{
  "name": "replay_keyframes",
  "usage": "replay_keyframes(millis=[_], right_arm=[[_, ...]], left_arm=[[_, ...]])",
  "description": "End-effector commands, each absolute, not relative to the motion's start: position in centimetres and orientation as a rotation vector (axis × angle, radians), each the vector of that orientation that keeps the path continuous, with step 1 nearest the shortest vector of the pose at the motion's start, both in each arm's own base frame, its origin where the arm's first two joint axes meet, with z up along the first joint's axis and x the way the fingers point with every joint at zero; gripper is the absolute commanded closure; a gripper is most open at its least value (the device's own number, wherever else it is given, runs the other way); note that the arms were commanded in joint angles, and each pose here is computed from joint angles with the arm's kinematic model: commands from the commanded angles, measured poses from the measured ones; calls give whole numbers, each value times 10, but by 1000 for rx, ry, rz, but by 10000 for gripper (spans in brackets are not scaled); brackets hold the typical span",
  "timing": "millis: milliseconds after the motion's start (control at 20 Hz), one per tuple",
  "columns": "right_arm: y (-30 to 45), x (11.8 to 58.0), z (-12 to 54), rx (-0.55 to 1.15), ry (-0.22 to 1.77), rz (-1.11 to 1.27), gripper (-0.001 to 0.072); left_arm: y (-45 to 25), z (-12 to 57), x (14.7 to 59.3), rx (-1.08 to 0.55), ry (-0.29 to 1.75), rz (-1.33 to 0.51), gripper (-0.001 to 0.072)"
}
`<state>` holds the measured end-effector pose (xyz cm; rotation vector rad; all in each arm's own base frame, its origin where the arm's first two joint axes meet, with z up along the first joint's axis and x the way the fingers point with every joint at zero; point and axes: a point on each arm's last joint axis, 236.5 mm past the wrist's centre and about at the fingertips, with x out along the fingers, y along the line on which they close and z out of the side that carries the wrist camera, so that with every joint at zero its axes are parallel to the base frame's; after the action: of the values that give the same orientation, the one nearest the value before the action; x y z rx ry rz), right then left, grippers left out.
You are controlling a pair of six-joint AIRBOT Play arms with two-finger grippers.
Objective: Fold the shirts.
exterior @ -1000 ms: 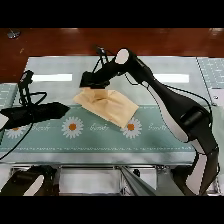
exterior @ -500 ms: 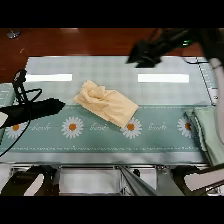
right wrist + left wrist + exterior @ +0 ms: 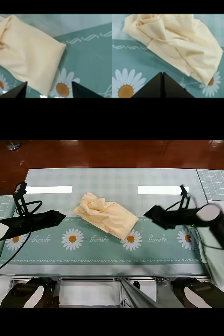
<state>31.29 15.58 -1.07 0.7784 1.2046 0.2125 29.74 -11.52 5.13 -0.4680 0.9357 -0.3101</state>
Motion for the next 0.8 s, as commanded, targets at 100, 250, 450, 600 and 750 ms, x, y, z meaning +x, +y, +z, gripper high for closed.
replay_keyframes(millis=[100,250,450,600,750], right_arm=[[211,290,-81,942,1342,205,93],[237,300,-89,925,1398,272,94],[263,306,-103,891,1488,319,133],[278,320,-86,808,1465,460,693],[283,359,-19,618,1344,629,691]], left_arm=[[-129,42,294,-460,978,-343,685],[-135,41,292,-451,982,-359,685],[-136,41,292,-449,983,-363,685],[-136,41,292,-449,983,-363,685],[-136,41,292,-449,984,-363,685]])
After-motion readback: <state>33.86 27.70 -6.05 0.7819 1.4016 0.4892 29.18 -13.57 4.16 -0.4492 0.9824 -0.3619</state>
